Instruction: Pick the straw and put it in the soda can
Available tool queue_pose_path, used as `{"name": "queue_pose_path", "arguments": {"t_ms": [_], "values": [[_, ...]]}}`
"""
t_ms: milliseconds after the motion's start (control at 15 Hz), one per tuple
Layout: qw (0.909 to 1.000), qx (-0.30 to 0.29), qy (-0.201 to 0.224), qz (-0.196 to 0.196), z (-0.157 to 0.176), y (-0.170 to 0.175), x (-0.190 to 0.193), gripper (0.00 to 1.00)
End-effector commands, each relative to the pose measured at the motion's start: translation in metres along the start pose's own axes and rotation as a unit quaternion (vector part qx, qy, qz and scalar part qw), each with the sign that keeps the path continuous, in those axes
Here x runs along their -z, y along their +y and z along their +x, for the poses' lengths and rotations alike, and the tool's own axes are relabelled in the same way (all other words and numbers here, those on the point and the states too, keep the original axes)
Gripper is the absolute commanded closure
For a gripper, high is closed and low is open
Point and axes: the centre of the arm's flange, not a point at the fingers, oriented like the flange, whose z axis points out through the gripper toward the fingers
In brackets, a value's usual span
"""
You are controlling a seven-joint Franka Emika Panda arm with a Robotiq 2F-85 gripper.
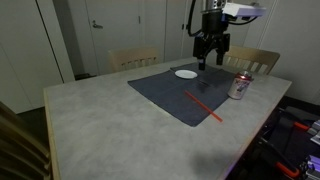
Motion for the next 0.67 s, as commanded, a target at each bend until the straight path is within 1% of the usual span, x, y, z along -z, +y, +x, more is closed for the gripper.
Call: {"name": "queue_pose_path", "arguments": {"t_ms": [0, 133, 267, 400, 467, 600], "values": [[0.9999, 0.001, 0.009, 0.008, 0.025, -0.001, -0.021, 0.00], [0.9999, -0.001, 0.010, 0.012, 0.032, -0.001, -0.034, 0.00], [0.9998, -0.012, 0.000, 0.015, 0.040, -0.002, -0.052, 0.00], [0.9993, -0.033, -0.014, 0.011, 0.047, -0.001, -0.070, 0.00], [0.9982, -0.054, -0.025, 0.011, 0.049, 0.001, -0.077, 0.00], [0.9959, -0.082, -0.035, 0.018, 0.053, 0.010, -0.092, 0.00]]}}
